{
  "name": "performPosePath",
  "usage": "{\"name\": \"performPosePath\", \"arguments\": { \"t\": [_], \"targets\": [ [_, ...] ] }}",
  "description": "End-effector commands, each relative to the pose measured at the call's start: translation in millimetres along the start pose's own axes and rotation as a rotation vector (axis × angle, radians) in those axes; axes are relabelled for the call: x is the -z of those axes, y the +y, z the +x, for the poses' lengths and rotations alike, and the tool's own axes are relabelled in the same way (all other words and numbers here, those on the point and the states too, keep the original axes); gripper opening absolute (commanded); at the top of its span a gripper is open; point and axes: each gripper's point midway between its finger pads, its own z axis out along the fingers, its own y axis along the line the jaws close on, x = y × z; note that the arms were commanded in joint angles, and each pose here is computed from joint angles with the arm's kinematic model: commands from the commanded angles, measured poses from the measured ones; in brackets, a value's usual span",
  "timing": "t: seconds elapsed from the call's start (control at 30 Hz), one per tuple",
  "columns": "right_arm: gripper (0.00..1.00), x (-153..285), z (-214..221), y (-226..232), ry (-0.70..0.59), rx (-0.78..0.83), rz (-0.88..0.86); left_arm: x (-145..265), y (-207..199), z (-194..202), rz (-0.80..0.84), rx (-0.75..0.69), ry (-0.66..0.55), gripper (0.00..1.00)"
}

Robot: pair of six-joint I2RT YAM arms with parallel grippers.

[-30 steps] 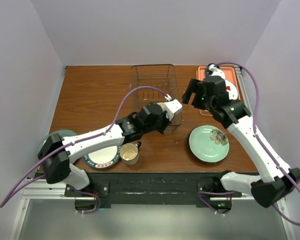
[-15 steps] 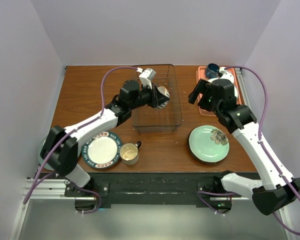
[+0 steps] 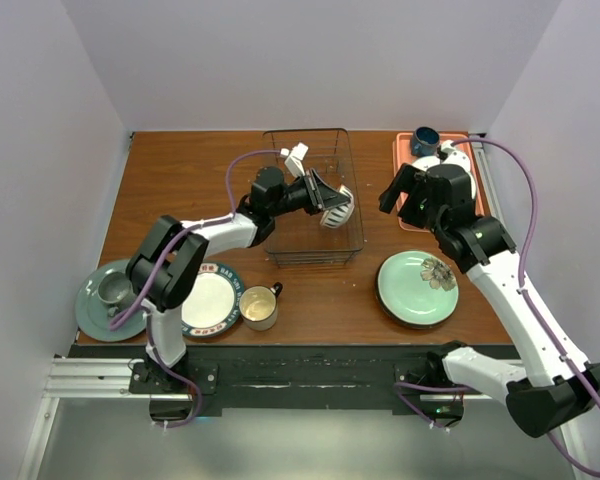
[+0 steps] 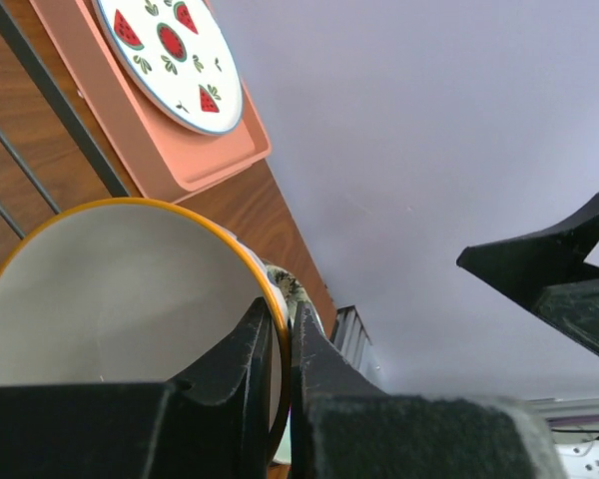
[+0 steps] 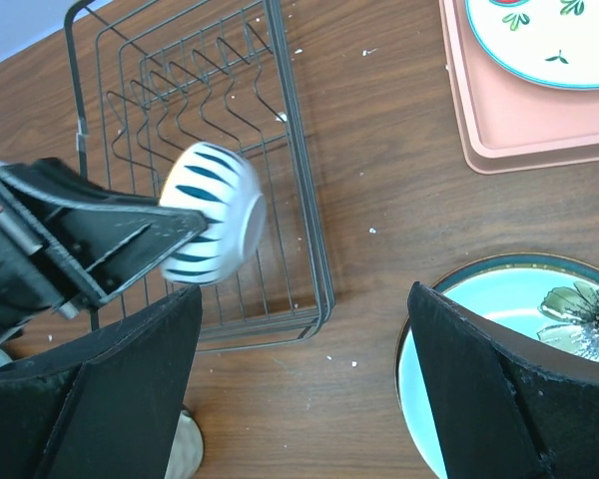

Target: Load the mixed dishes into the dish rack

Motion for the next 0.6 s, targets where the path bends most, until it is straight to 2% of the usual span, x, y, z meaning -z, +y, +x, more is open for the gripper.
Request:
{"name": "performPosePath", "arguments": {
  "t": [0.0, 0.57],
  "targets": [
    [0.88, 5.7, -7.7, 3.3, -0.038, -0.013, -0.032, -5.0, -40.8, -26.8, 0.148, 0.032, -0.070, 0.00],
    [0.88, -4.8, 9.0, -2.0, 0.004, -0.006, -0.025, -25.7, 27.7, -33.1, -0.064, 0.290, -0.154, 0.00]
  ]
}}
